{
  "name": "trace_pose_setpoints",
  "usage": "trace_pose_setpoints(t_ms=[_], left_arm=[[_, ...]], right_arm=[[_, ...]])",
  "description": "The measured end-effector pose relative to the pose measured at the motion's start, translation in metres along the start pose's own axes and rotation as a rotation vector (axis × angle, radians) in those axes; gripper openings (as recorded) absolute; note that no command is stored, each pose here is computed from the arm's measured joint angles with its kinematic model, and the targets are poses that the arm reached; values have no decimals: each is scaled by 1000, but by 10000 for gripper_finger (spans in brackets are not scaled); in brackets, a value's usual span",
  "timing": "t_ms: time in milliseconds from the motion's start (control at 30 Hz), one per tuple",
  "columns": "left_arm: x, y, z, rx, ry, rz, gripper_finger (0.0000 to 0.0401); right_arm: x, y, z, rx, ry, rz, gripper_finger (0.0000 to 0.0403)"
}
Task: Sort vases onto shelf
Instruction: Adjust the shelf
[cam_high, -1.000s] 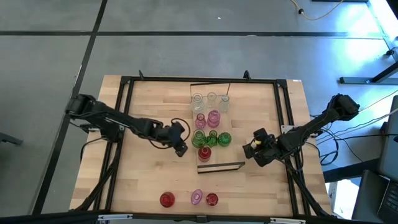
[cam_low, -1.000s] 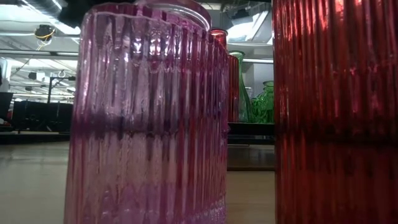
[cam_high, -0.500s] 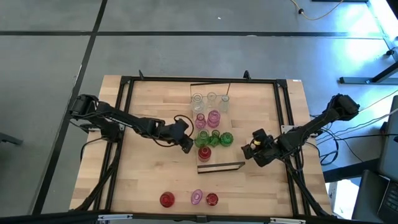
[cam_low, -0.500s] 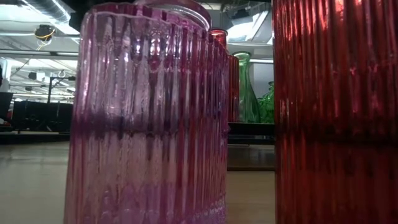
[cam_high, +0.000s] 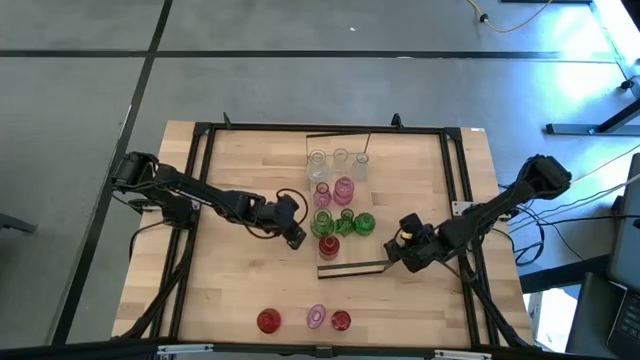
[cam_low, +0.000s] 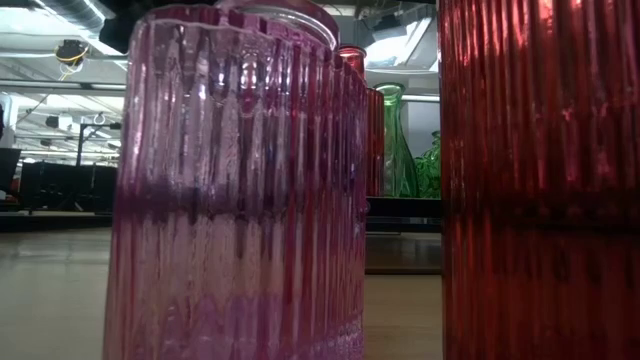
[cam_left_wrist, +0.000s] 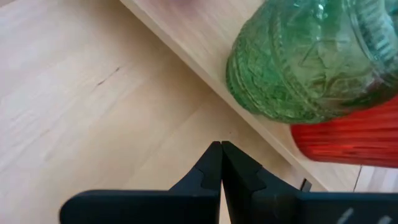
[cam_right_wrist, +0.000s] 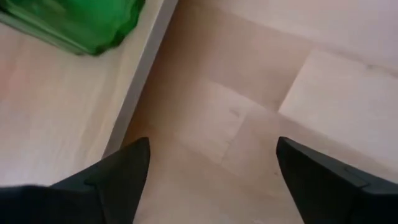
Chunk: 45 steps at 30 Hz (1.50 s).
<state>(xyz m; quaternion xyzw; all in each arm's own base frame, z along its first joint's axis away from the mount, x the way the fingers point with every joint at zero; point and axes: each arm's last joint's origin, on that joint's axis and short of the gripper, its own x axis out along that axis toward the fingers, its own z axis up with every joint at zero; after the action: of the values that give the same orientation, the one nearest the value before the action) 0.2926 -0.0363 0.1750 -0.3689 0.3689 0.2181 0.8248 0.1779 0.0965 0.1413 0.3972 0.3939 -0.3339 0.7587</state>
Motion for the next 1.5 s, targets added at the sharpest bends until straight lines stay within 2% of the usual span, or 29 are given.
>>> trace_pose_setpoints(t_ms=[100,267,433,733,933,1267,1500], left_arm=[[0,0,0,-1,-3,-1,0],[0,0,0,-1,-2,-1,0],[0,0,0,-1,-2,-1,0],[-6,7,-1,-9,-4,82,0],[-26,14,0,9,-36,174,0],[-61,23,8,7,-109,220,0],[-68,26,7,13,-112,236,0]], right_arm=[[6,1,-4,-4,26,-13,296],[10,8,-6,1,36,43,233],[9,13,-5,15,24,97,201],[9,17,-4,29,-2,130,206],[10,22,0,21,-14,173,206],[16,27,18,5,-21,207,207],[17,27,19,-11,1,200,207]])
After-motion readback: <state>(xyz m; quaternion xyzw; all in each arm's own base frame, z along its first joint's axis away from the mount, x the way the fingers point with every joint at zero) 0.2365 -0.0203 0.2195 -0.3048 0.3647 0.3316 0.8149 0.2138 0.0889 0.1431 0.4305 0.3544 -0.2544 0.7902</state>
